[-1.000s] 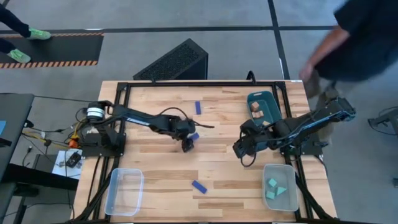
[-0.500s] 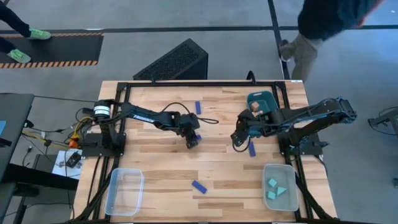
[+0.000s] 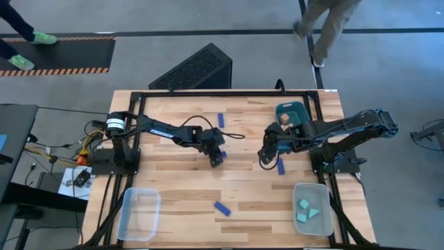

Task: Sort & place blocks by color
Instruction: Put the center blue block into the transparent bin

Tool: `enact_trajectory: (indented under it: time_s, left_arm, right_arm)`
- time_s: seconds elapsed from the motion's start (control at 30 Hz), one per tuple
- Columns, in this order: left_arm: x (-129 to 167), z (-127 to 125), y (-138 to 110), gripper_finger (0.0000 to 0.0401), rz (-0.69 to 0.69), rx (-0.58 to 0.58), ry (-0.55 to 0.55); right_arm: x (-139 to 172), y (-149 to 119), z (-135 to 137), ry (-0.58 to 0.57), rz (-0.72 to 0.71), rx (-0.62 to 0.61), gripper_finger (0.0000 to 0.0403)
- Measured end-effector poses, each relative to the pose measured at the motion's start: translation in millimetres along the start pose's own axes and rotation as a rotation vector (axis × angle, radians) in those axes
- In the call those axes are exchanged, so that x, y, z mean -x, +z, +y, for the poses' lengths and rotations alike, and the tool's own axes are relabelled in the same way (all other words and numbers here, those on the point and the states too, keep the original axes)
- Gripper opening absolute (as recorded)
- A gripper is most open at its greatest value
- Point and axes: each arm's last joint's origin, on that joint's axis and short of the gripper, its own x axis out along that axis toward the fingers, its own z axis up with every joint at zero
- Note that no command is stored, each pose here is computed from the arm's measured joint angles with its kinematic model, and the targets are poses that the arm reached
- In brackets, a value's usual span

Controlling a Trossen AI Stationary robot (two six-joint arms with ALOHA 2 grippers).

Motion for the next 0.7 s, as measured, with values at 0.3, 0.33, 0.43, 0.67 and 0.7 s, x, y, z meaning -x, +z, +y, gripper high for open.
enact_trajectory:
  time_s: [0.3, 0.33, 0.43, 0.67, 0.7]
  left_arm:
    - [16.3, 6.8, 7.4, 0.0002, -0.016, -0.002, -0.021]
    - [20.3, 8.2, 8.7, 0.0001, -0.018, -0.001, -0.012]
    - [40.6, 8.3, 19.1, 0.0001, -0.081, 0.003, -0.009]
    - [95.3, 6.2, 23.2, 0.0, -0.158, 0.022, 0.031]
    - [105.1, 5.0, 22.7, 0.0, -0.171, 0.021, 0.042]
  right_arm:
    - [4.4, -12.5, 7.6, 0.035, 0.032, -0.022, 0.0256]
    - [4.9, -13.7, 8.2, 0.035, 0.032, -0.027, 0.0256]
    - [5.4, -14.6, 8.5, 0.023, 0.009, -0.051, 0.0256]
    - [3.5, -7.3, 5.6, -0.01, -0.063, -0.097, 0.0256]
    - [3.0, -5.8, 4.8, -0.011, -0.066, -0.1, 0.0256]
